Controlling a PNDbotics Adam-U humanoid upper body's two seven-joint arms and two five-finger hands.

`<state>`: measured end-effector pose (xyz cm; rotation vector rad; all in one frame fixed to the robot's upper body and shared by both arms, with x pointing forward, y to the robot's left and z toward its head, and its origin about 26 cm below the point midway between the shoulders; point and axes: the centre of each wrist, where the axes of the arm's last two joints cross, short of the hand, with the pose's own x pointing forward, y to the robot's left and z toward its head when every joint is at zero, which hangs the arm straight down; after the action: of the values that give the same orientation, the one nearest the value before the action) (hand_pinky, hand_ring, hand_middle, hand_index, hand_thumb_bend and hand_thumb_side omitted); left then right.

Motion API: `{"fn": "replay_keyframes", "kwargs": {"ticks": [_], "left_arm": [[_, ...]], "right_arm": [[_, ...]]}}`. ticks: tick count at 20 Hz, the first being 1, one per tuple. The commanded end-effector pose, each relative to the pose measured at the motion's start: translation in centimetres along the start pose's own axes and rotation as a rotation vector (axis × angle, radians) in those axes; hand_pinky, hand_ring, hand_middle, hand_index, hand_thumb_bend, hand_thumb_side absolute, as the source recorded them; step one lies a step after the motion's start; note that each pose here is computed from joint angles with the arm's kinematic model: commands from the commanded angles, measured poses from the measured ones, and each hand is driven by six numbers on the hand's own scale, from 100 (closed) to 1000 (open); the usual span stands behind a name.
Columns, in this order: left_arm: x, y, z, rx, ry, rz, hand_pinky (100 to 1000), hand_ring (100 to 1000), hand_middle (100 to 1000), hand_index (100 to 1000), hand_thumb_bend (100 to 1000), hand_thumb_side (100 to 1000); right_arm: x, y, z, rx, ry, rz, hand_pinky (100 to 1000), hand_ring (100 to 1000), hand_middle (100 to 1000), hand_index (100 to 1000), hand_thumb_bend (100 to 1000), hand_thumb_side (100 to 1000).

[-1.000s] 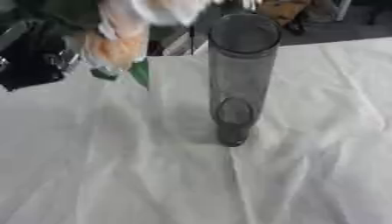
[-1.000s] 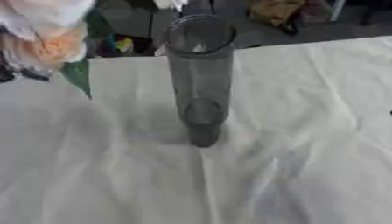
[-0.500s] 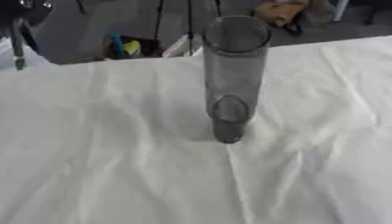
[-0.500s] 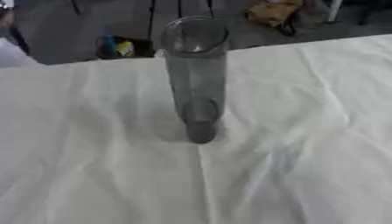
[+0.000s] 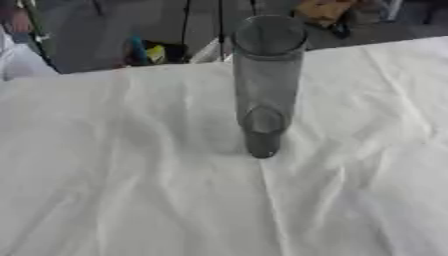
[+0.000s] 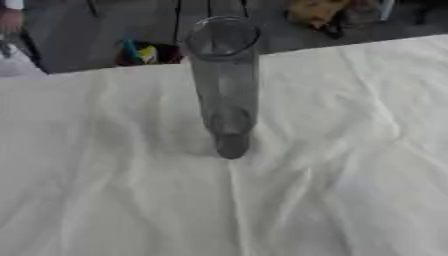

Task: Arrange flowers into the vase.

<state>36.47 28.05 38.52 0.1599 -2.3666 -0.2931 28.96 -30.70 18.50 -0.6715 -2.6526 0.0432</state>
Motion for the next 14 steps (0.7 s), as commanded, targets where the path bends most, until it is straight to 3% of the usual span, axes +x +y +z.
{"fn": "replay_keyframes", "kwargs": {"ticks": [1,14], "left_arm": [[1.2,-0.2,-1.1,0.04,-0.028,0.06,100,100,100,100,100,597],[2.3,-3.5,-3.8,0.111,-0.081,0.299,100,100,100,100,100,617]], "right_arm": [[0.5,-0.2,-0.8,0.014,-0.034,-0.007,524,658,567,815,100,876],[0.7,0.2,-1.3,0.033,-0.047,-0.042,524,659,569,814,100,870]]}}
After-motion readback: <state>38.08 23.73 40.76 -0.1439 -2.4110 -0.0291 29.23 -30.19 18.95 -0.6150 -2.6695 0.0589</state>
